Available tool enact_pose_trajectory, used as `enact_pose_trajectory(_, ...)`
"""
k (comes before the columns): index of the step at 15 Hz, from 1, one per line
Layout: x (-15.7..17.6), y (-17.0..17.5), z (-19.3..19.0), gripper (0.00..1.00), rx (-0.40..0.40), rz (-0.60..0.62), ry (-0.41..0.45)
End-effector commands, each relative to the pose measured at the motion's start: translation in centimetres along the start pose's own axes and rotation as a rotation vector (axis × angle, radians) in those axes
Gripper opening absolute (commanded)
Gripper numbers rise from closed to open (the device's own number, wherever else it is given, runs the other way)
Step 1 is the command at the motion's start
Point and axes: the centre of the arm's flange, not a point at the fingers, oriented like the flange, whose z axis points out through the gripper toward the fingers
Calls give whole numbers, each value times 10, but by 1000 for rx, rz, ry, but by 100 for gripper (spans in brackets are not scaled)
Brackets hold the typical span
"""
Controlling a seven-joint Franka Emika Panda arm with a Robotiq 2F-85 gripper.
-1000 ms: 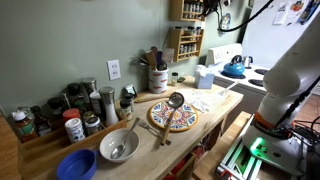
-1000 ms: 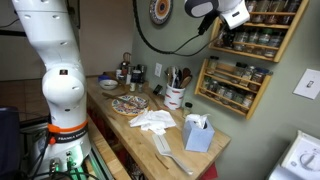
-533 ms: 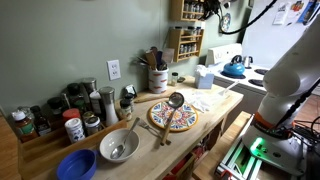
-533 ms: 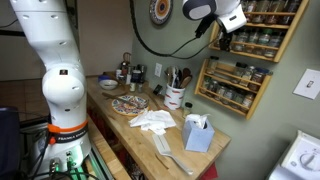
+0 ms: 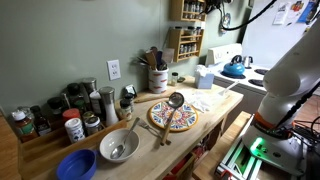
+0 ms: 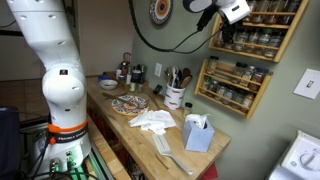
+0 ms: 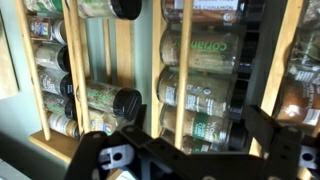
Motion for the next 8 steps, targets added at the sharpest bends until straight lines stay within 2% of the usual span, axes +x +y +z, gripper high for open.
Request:
enact_pose_trajectory(1, 1, -4, 14, 100, 25, 6, -1)
enact_pose_trajectory(8, 6, -8, 33, 100, 41, 26, 8)
